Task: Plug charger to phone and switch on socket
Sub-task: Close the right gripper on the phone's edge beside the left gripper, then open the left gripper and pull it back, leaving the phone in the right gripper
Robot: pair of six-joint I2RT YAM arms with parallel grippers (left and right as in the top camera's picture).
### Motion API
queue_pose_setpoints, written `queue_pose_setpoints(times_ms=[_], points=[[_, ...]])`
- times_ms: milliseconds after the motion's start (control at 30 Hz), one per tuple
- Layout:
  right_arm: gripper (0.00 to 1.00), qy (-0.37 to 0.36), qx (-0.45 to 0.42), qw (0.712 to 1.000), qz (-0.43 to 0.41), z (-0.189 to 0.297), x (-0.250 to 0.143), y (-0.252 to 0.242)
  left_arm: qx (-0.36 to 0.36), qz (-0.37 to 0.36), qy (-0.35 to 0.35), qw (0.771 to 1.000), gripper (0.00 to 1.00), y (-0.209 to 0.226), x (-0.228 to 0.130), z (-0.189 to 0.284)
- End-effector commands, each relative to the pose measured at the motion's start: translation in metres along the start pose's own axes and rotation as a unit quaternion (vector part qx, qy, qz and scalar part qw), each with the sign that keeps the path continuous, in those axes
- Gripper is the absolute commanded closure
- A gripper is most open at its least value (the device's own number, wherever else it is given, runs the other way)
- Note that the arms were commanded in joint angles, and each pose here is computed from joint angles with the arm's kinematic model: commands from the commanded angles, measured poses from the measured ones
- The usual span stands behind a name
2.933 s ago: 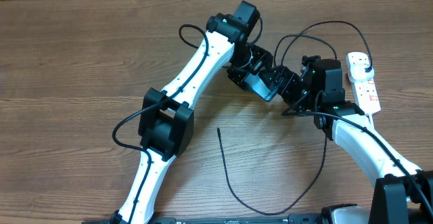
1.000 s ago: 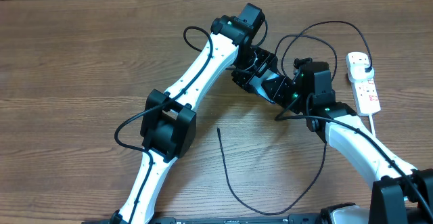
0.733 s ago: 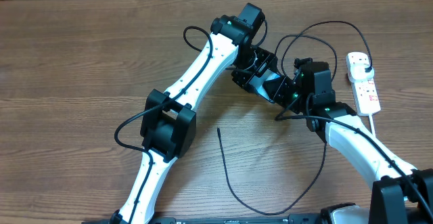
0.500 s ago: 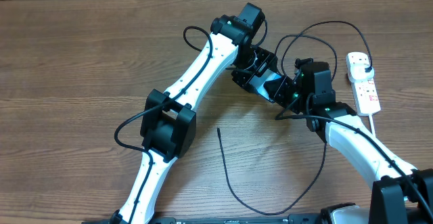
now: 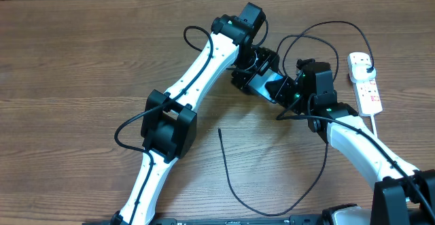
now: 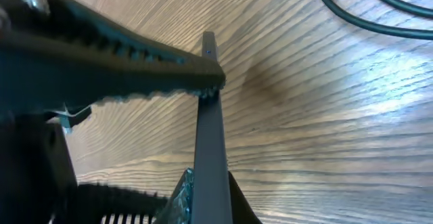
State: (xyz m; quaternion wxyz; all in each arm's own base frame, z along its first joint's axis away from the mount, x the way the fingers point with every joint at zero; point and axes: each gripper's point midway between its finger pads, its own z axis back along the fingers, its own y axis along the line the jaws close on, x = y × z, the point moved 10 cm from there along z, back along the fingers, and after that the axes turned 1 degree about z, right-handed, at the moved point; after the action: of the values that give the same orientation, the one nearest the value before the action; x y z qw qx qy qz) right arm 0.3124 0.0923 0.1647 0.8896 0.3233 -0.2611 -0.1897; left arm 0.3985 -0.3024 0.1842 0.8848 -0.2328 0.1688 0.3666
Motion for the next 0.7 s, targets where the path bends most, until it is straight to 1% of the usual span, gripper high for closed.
queue_pose_setpoints(times_ms=[0,167,367,467,667], points=[[0.96,-0.011,0.013,1.0,0.019,0.001,0.007,0.008,-0.015,-0.019,0.011,1.0,0.0,-0.006,-0.006,0.007],[0.96,-0.02,0.009,1.0,0.021,0.001,0.009,0.008,-0.008,-0.016,0.012,1.0,0.0,-0.003,-0.005,0.008],[0.96,-0.038,0.006,0.999,0.017,0.003,0.016,0.006,-0.015,-0.034,0.017,0.999,0.0,-0.003,0.001,0.015],[0.96,-0.048,-0.001,0.999,0.008,0.005,0.02,0.002,-0.021,-0.039,0.015,0.999,0.0,-0.003,0.006,0.025],[0.96,-0.063,0.004,0.997,-0.035,0.008,0.028,-0.002,-0.038,-0.045,0.003,0.998,0.0,-0.004,0.016,0.057]])
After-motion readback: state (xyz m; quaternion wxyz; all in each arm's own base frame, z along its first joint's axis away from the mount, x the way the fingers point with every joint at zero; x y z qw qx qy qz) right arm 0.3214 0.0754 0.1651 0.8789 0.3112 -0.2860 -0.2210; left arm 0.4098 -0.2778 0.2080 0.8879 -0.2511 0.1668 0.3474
